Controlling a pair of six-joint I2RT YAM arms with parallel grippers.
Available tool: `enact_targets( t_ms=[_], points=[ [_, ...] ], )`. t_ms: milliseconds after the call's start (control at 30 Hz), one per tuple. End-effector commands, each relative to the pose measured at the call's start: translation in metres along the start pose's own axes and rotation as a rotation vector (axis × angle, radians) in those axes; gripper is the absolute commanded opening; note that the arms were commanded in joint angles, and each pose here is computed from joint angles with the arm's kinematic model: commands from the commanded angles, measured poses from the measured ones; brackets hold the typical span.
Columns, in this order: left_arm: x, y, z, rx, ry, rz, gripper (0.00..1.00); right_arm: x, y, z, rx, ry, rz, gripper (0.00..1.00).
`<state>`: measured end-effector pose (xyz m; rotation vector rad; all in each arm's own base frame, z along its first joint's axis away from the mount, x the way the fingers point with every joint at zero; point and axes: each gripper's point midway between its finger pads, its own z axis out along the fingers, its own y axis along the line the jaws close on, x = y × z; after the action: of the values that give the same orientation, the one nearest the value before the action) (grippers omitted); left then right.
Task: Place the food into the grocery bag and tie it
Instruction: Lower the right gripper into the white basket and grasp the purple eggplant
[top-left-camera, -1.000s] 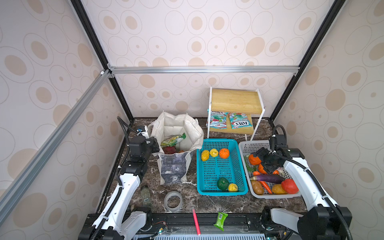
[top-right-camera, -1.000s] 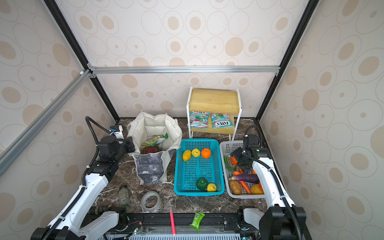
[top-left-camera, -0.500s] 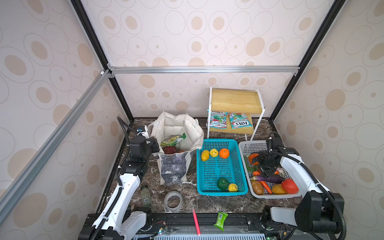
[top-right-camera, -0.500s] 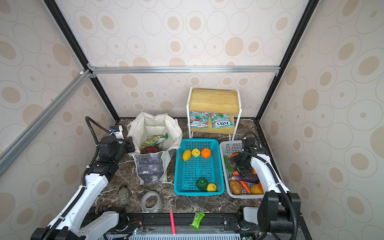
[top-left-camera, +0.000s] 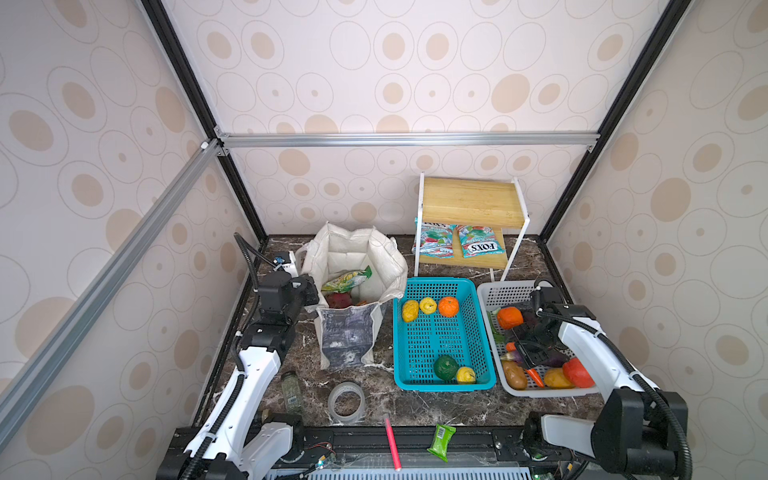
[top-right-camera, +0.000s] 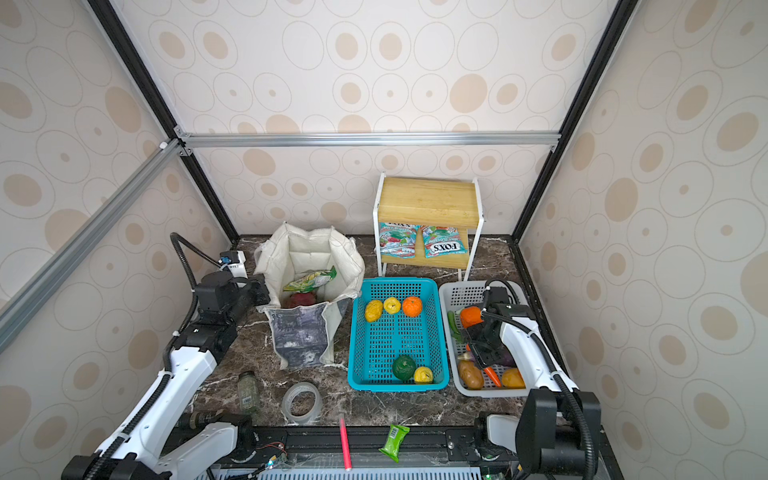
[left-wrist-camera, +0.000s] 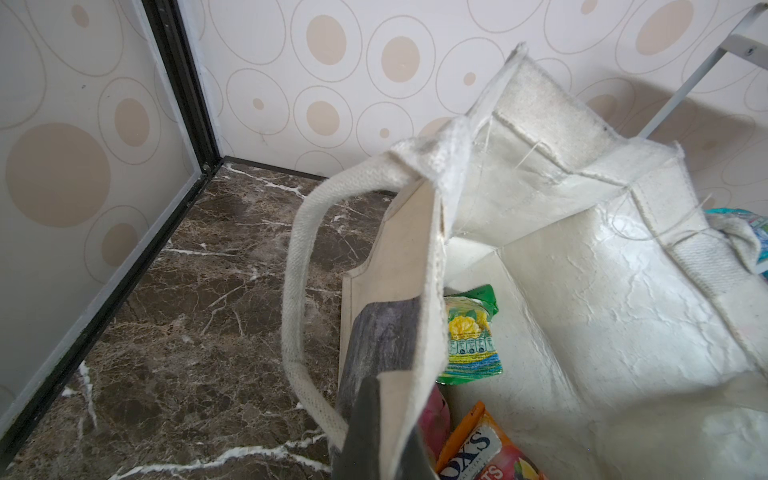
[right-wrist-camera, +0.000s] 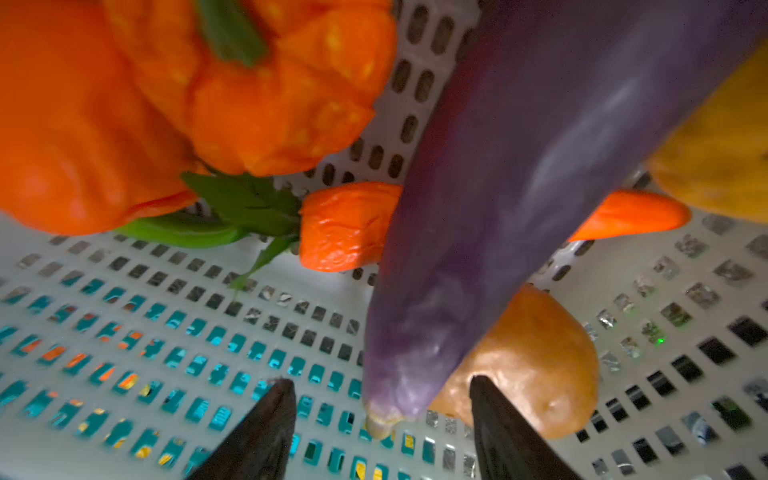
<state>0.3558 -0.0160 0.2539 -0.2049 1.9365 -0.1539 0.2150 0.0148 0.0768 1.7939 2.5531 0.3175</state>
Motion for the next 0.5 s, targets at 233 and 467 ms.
enact_targets(
  t_ms=[233, 467],
  points=[
    [-0.006, 0.0, 0.0, 0.001, -0.02, 0.009, 0.0, -0.001, 0.002, 0.028, 0.015, 0.039, 0.063, 0.5],
    [-0.005, 0.0, 0.0, 0.001, -0.018, 0.008, 0.0, -0.004, 0.003, 0.016, -0.015, 0.003, 0.059, 0.37]
  ],
)
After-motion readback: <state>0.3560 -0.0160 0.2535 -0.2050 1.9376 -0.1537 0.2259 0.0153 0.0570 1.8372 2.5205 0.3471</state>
